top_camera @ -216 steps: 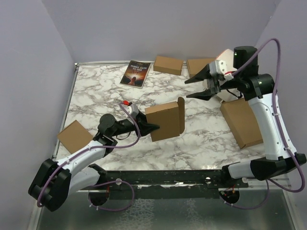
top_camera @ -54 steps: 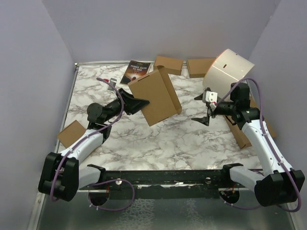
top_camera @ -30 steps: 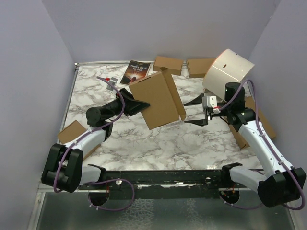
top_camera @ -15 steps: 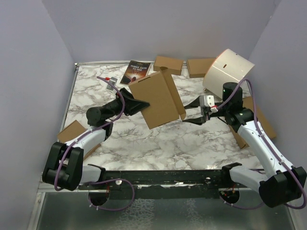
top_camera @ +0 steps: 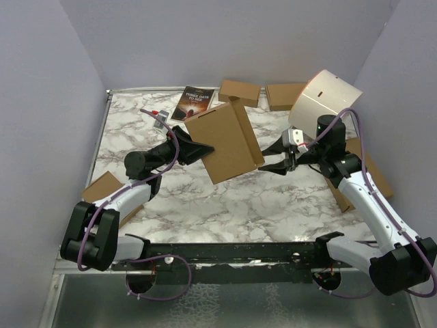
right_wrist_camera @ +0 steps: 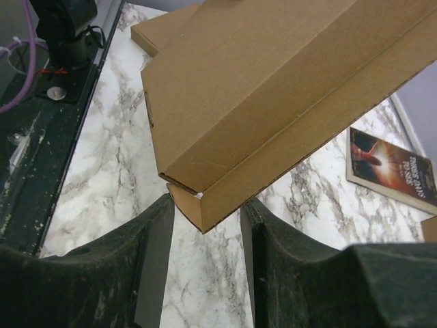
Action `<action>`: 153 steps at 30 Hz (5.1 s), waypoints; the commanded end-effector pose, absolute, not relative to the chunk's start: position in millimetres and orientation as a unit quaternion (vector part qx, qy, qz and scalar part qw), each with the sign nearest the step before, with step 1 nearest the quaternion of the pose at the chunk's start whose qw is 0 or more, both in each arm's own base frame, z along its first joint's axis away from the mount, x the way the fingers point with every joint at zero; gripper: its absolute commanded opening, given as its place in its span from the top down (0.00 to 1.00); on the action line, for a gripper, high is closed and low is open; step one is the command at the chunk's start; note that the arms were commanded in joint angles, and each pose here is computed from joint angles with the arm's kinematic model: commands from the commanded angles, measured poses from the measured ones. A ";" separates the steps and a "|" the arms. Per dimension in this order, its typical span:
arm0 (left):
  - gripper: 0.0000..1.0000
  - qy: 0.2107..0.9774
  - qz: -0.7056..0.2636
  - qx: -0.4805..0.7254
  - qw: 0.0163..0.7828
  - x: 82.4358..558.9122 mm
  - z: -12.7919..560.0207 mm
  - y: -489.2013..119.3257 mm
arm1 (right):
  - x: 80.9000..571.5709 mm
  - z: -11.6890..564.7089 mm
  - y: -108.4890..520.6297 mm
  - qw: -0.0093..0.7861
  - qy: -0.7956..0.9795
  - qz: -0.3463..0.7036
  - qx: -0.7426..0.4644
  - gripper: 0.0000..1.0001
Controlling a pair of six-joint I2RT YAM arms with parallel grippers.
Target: Fold the paper box
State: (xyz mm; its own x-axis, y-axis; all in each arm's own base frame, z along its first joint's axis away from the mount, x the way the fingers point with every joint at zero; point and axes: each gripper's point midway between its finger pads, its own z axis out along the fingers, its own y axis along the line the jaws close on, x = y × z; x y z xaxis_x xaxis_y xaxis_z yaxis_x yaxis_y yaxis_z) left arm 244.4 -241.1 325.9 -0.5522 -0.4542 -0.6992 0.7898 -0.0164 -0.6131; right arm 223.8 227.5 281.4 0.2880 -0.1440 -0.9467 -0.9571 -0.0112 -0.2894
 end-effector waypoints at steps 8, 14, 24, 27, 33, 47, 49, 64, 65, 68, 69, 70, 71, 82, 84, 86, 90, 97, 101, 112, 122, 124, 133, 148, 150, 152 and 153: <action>1.00 0.547 -0.686 0.180 0.446 242.7 317.5 -245.7 | 241.4 294.9 228.0 0.531 0.508 0.374 -0.565 0.66; 1.00 0.539 -0.690 0.191 0.444 238.8 320.9 -246.1 | 232.4 291.9 227.4 0.529 0.493 0.374 -0.581 0.65; 1.00 0.530 -0.693 0.176 0.456 243.9 326.1 -244.8 | 232.1 290.1 226.6 0.531 0.496 0.363 -0.583 0.65; 1.00 0.531 -0.689 0.167 0.463 248.1 326.5 -243.9 | 231.4 289.3 227.8 0.530 0.496 0.362 -0.585 0.65; 1.00 0.538 -0.678 0.141 0.481 258.9 324.7 -241.3 | 228.9 288.8 232.7 0.528 0.494 0.365 -0.586 0.66; 1.00 0.553 -0.654 0.095 0.507 275.8 315.5 -234.7 | 214.8 287.3 242.9 0.510 0.483 0.393 -0.593 0.59; 1.00 0.554 -0.653 0.096 0.508 275.9 313.7 -234.6 | 211.9 286.4 244.1 0.506 0.481 0.401 -0.594 0.57; 1.00 0.542 -0.662 0.168 0.490 250.8 308.3 -238.7 | 220.4 314.4 213.7 0.530 0.500 0.385 -0.566 0.19; 1.00 0.541 -0.663 0.171 0.488 249.6 308.5 -239.1 | 220.5 316.6 211.2 0.532 0.500 0.386 -0.564 0.18; 1.00 0.539 -0.665 0.182 0.485 245.9 309.7 -240.1 | 221.8 322.0 205.8 0.535 0.500 0.388 -0.560 0.18; 1.00 0.538 -0.665 0.187 0.484 244.1 310.2 -240.3 | 222.5 323.8 204.7 0.536 0.499 0.389 -0.559 0.18; 1.00 0.537 -0.665 0.192 0.481 242.7 309.8 -240.7 | 222.9 325.7 203.9 0.536 0.498 0.389 -0.559 0.18; 1.00 0.537 -0.665 0.197 0.481 241.4 309.5 -240.9 | 223.4 328.5 203.5 0.539 0.495 0.387 -0.561 0.18; 1.00 0.592 -0.585 0.274 0.482 237.0 268.3 -247.5 | 209.5 370.4 206.3 0.583 0.350 0.331 -0.655 0.04; 1.00 0.600 -0.571 0.293 0.478 232.2 261.3 -251.7 | 211.3 370.8 206.7 0.589 0.331 0.318 -0.665 0.01; 1.00 0.602 -0.565 0.309 0.472 226.3 258.3 -255.7 | 214.6 373.6 206.9 0.591 0.327 0.313 -0.668 0.01; 1.00 0.605 -0.562 0.337 0.453 216.7 253.3 -263.5 | 221.8 380.5 207.5 0.595 0.328 0.304 -0.668 0.08; 1.00 0.610 -0.553 0.366 0.434 209.9 250.4 -268.6 | 235.8 371.2 207.4 0.586 0.351 0.295 -0.668 0.50; 1.00 0.610 -0.553 0.370 0.430 208.4 249.1 -270.9 | 236.0 359.1 211.7 0.572 0.364 0.308 -0.668 0.63; 1.00 0.704 -0.531 0.358 0.306 216.6 207.0 -272.9 | 262.3 322.0 206.8 0.542 0.498 0.306 -0.604 0.67; 1.00 0.776 -0.484 0.341 0.218 229.1 172.8 -265.7 | 256.9 260.2 192.2 0.573 0.538 0.303 -0.539 0.60; 1.00 0.787 -0.468 0.343 0.212 232.8 166.4 -262.8 | 260.2 249.5 192.8 0.574 0.546 0.310 -0.527 0.59; 1.00 0.796 -0.421 0.359 0.244 240.4 147.3 -254.4 | 262.4 221.3 199.9 0.566 0.546 0.350 -0.508 0.56; 1.00 0.810 -0.389 0.369 0.238 239.0 126.4 -248.4 | 279.0 181.0 200.1 0.569 0.505 0.305 -0.574 0.41; 1.00 0.807 -0.390 0.372 0.240 237.9 127.0 -248.6 | 281.6 178.5 200.1 0.571 0.495 0.296 -0.584 0.41; 1.00 0.806 -0.391 0.373 0.242 237.6 127.6 -248.7 | 278.4 175.4 202.8 0.571 0.473 0.299 -0.600 0.42; 1.00 0.805 -0.391 0.374 0.243 237.4 127.4 -248.7 | 276.2 173.7 204.2 0.570 0.462 0.305 -0.607 0.43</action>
